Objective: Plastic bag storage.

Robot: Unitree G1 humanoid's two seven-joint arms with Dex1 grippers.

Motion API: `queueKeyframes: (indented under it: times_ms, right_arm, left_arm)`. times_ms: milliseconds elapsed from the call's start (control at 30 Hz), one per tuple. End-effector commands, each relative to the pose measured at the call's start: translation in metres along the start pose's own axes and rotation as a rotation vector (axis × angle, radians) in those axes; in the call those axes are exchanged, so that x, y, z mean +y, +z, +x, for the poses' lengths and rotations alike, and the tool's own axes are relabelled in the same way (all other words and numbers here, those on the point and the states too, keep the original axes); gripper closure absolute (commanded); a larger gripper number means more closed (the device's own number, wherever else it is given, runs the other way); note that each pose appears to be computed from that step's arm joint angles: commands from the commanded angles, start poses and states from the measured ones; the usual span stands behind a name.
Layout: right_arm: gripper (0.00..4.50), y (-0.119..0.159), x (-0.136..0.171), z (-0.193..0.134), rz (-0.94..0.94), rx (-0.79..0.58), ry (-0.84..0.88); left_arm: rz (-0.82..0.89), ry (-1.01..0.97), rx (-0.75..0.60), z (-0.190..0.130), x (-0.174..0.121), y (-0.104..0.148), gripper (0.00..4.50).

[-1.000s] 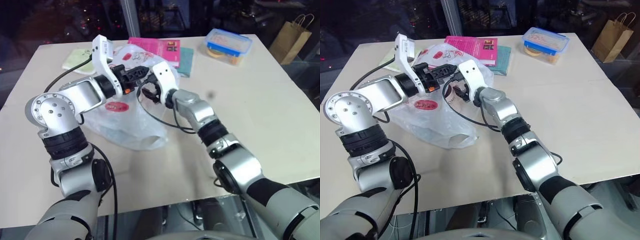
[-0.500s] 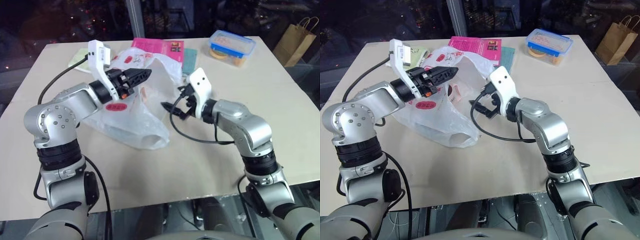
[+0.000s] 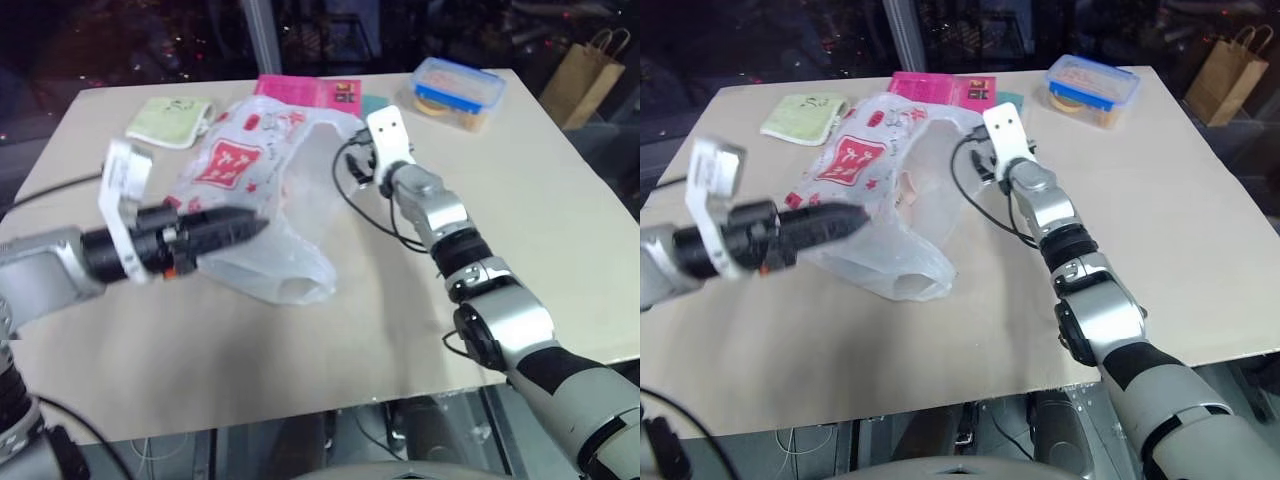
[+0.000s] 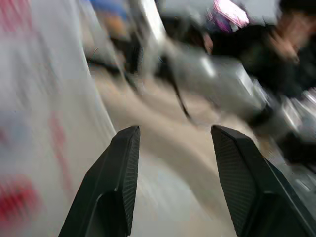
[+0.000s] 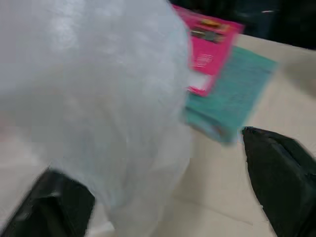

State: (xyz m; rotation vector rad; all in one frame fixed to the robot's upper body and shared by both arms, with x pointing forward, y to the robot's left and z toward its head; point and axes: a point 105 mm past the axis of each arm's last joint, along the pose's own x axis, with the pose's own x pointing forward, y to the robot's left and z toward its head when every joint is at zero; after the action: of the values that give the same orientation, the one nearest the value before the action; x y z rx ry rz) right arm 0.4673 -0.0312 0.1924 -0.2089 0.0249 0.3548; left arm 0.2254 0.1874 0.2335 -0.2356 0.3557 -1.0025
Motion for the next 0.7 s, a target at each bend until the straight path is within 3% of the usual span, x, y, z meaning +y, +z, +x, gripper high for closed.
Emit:
queueKeyframes:
  times_ms: [33,133,233,267,333,433,600,633,700]
  right_arm:
    - [1.50,0.018,-0.009,-0.001,-0.071,-0.072,-0.021]
    - [2.57,0.020,-0.010,-0.001,-0.082,-0.079,-0.013]
    - [4.00,0.022,-0.012,-0.003,-0.084,-0.081,-0.014]
    - [4.37,0.022,-0.013,-0.003,-0.088,-0.080,-0.014]
    - [4.50,0.023,-0.013,-0.005,-0.098,-0.080,-0.012]
    - [4.50,0.025,-0.012,-0.006,-0.103,-0.081,-0.007]
    - [4.50,0.025,-0.013,-0.009,-0.101,-0.082,-0.005]
    - [4.50,0.025,-0.013,-0.009,-0.100,-0.080,-0.004]
    - [4.50,0.023,-0.014,-0.011,-0.101,-0.076,-0.006]
  left_arm:
    - [-0.035,-0.071,0.146,0.006,-0.021,-0.043,2.12]
    - [-0.008,-0.038,0.194,0.017,-0.017,-0.059,2.12]
    - [0.040,-0.018,0.236,0.032,-0.009,-0.071,2.12]
    - [0.057,0.009,0.240,0.037,-0.003,-0.073,1.88]
    - [0.076,0.038,0.202,0.046,0.008,-0.068,1.44]
    - [0.097,0.045,0.168,0.055,0.012,-0.063,1.44]
    - [0.132,0.061,0.137,0.073,0.016,-0.063,3.04]
    - [0.127,0.041,0.129,0.077,0.014,-0.063,3.62]
    - [0.109,0.030,0.111,0.088,0.016,-0.064,4.37]
